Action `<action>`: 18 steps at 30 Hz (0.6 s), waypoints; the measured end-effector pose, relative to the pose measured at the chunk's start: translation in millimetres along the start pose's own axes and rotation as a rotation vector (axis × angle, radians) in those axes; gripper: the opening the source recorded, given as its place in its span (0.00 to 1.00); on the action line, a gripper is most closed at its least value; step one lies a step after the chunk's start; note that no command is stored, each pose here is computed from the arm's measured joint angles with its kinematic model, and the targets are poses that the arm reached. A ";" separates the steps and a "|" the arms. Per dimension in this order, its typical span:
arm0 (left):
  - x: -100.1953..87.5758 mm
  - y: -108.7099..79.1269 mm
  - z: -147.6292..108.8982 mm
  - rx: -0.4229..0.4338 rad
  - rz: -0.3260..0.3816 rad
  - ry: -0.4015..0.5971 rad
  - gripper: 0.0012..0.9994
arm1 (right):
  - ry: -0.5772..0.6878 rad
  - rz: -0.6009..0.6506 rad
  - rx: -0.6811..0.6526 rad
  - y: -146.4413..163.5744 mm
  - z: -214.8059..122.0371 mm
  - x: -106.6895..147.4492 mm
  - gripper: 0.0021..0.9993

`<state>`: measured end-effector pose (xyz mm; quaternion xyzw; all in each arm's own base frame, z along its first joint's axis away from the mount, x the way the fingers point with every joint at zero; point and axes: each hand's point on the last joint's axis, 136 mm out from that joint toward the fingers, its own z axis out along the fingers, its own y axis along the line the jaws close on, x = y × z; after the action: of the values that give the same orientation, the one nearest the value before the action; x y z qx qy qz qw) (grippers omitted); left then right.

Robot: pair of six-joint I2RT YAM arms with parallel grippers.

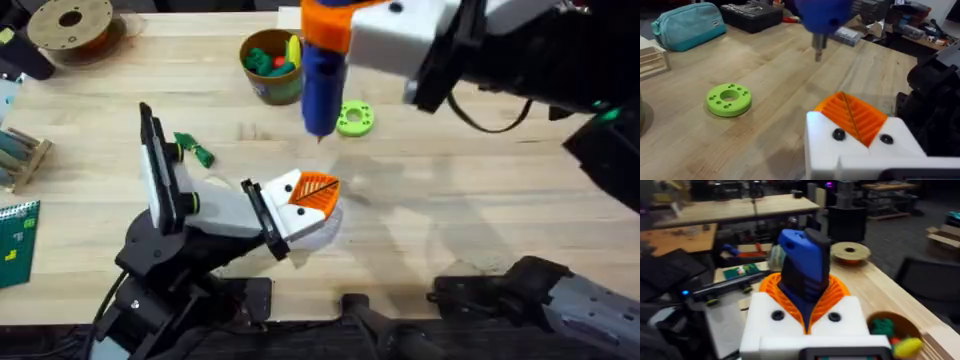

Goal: Pick up the gripper from the table and insert it into the empty holder that is missing its gripper. Then pick up a screw, insert it into the mounting hole, and use the screwdriver to tighten it. Finally, clean up the table by picking up the vegetable and placing it into the bucket.

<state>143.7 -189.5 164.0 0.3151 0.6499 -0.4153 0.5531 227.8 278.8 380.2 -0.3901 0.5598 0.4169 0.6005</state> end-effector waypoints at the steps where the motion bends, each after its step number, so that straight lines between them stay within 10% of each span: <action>1: 0.0 0.0 0.0 0.000 0.000 0.000 0.00 | 0.000 0.001 -0.018 5.3 1.5 0.1 0.03; 18: 0.0 0.0 0.0 0.000 0.000 0.000 0.00 | 0.005 0.018 -0.239 56.7 34.3 17.3 0.03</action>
<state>143.7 -189.5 164.0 0.3151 0.6498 -0.4153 0.5531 187.1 331.7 365.3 -0.4547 0.5110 0.4851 0.5448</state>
